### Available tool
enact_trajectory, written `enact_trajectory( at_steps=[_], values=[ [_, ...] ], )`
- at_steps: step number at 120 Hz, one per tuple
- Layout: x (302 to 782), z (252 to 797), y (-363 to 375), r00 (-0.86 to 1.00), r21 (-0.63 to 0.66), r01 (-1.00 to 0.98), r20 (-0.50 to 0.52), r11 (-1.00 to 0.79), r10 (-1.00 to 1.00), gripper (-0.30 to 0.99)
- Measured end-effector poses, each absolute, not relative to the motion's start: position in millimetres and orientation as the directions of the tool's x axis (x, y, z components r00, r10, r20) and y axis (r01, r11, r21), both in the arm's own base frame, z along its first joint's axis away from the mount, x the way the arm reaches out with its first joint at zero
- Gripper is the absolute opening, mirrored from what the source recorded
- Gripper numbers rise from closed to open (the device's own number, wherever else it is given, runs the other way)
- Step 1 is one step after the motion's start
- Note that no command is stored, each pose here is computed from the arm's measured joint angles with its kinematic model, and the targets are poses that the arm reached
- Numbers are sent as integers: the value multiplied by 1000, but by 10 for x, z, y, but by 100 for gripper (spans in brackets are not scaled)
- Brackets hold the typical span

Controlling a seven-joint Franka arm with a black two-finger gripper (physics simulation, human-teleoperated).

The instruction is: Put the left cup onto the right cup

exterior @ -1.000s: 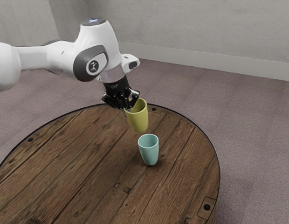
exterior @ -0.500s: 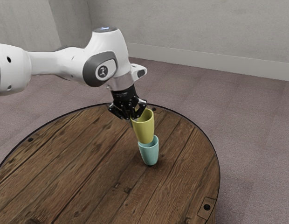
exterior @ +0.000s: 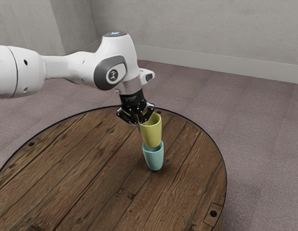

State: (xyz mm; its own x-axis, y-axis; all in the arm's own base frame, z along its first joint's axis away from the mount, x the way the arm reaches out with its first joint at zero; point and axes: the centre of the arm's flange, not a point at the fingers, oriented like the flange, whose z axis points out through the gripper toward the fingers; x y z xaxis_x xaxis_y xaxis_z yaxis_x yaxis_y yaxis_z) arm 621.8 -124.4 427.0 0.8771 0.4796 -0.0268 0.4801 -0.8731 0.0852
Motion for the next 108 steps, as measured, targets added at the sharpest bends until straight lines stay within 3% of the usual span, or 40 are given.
enact_trajectory(
  at_steps=[108],
  values=[
    [6274, 4006, -1198, 872, 76, 489, -62, -869, 485, -9]
  ],
)
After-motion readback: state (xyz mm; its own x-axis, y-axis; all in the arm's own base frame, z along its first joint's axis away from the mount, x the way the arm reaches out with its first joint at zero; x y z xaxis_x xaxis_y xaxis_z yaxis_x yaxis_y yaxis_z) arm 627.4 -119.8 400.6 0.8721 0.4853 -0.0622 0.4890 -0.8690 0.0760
